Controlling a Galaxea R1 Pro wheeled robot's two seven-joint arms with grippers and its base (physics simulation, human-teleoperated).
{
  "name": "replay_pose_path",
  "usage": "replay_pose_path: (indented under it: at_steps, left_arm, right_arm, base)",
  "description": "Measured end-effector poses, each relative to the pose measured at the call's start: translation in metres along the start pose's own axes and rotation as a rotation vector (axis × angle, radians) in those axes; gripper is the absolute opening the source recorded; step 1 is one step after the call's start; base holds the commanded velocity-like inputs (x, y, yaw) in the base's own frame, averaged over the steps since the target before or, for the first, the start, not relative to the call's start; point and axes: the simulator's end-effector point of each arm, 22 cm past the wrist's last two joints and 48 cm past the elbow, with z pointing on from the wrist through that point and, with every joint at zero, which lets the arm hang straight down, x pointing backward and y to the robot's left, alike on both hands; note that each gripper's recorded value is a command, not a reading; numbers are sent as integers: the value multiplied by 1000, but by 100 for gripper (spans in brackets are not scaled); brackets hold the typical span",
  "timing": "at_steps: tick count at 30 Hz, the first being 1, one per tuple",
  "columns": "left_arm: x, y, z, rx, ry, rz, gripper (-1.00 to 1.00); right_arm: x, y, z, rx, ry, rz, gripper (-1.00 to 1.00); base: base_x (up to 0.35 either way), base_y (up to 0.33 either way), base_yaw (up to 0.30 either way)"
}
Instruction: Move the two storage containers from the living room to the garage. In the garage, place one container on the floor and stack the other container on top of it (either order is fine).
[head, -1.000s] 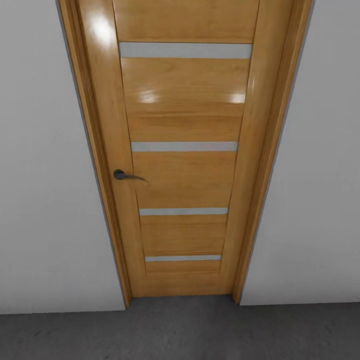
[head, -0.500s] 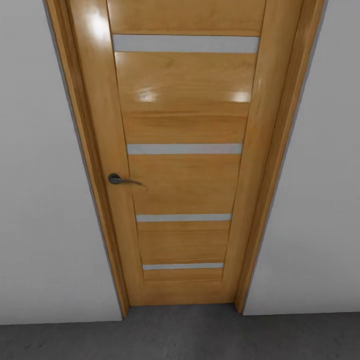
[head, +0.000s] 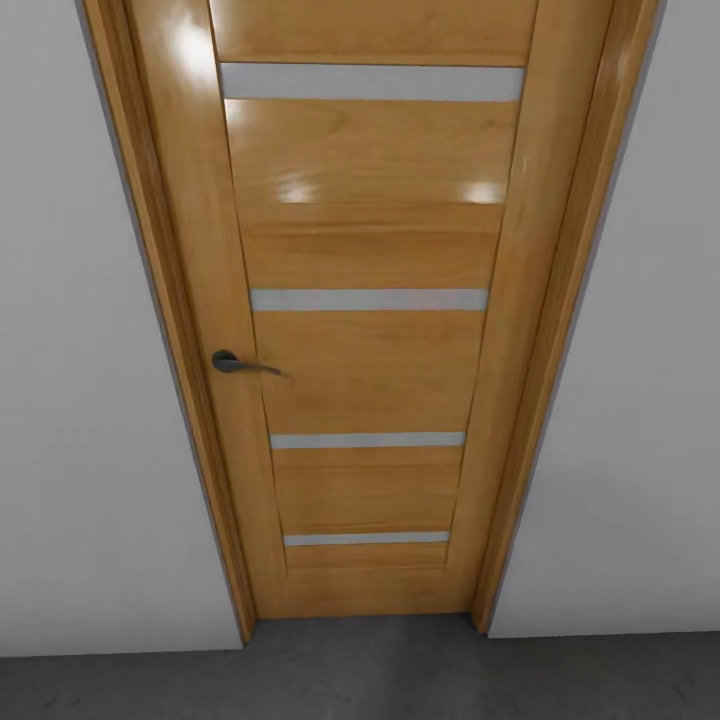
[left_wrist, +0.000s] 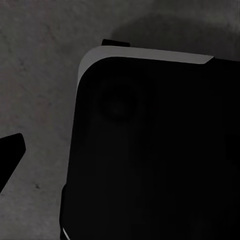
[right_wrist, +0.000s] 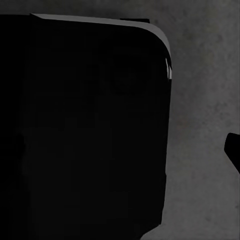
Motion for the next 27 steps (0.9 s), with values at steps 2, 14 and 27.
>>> replay_pose_path:
  at_steps: [2,14,27]
  left_arm:
    - [0,-1,0,1,0,0,100]
    - [1,1,0,-1,2,-2,100]
    - [0,1,0,-1,1,-2,100]
  right_arm:
    - [0,0,0,1,0,0,100]
    - [0,0,0,1,0,0,100]
    - [0,-4,0,5,-1,-1,100]
  base:
    - [1,-82,0]
    - [0,-112,19]
    - [0,-1,103]
